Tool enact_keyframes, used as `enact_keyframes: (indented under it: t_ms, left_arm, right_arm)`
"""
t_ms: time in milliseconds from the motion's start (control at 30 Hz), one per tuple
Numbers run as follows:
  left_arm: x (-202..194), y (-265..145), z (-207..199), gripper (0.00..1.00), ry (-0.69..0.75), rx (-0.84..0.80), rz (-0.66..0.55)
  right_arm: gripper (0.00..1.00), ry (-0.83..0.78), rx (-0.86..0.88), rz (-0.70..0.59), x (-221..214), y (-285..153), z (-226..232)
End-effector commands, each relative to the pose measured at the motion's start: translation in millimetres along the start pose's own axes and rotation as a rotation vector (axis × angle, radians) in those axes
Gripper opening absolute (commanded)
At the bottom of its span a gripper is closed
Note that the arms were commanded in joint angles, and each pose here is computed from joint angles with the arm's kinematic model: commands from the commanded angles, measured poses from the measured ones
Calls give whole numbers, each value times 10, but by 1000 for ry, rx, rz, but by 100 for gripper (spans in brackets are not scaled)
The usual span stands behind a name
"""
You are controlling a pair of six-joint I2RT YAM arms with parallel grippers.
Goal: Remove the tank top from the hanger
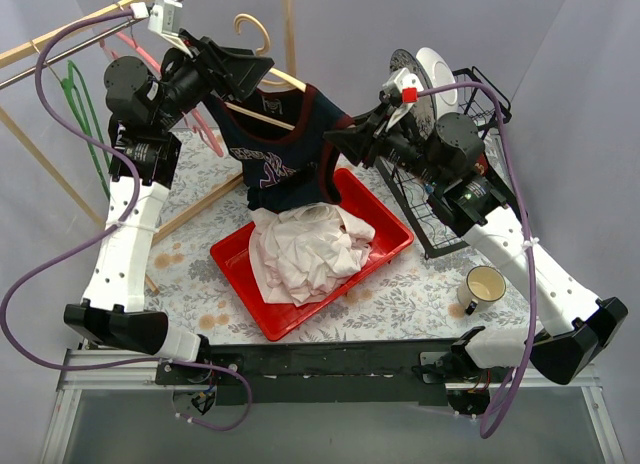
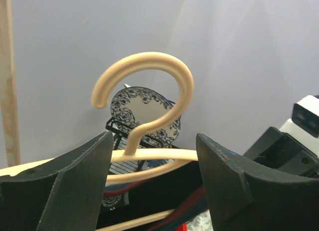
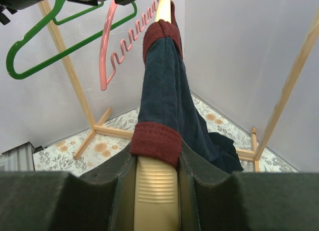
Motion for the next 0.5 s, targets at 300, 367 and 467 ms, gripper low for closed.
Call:
enact_keyframes:
  t_ms: [300, 367, 467]
  left_arm:
    - [-93, 41, 145, 55, 97, 75, -42]
    - [-110, 66, 185, 54, 83, 86, -40]
    - [-155, 106, 230, 50, 63, 100, -37]
  right_arm:
    - [1, -56, 33, -212, 525, -139, 125]
    - [1, -57, 38, -210, 514, -136, 134]
    - [1, -63, 35, -216, 524, -120, 122]
Point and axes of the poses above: each gripper's point midway between its finger pads, its own y axis out along the fingers, its own z axis along the line the jaws close on, x = y × z, the point moved 6 cm from there along -y, back along the fingers, and after that the axes turned 7 degrees about -y, right-handed, at the moved point
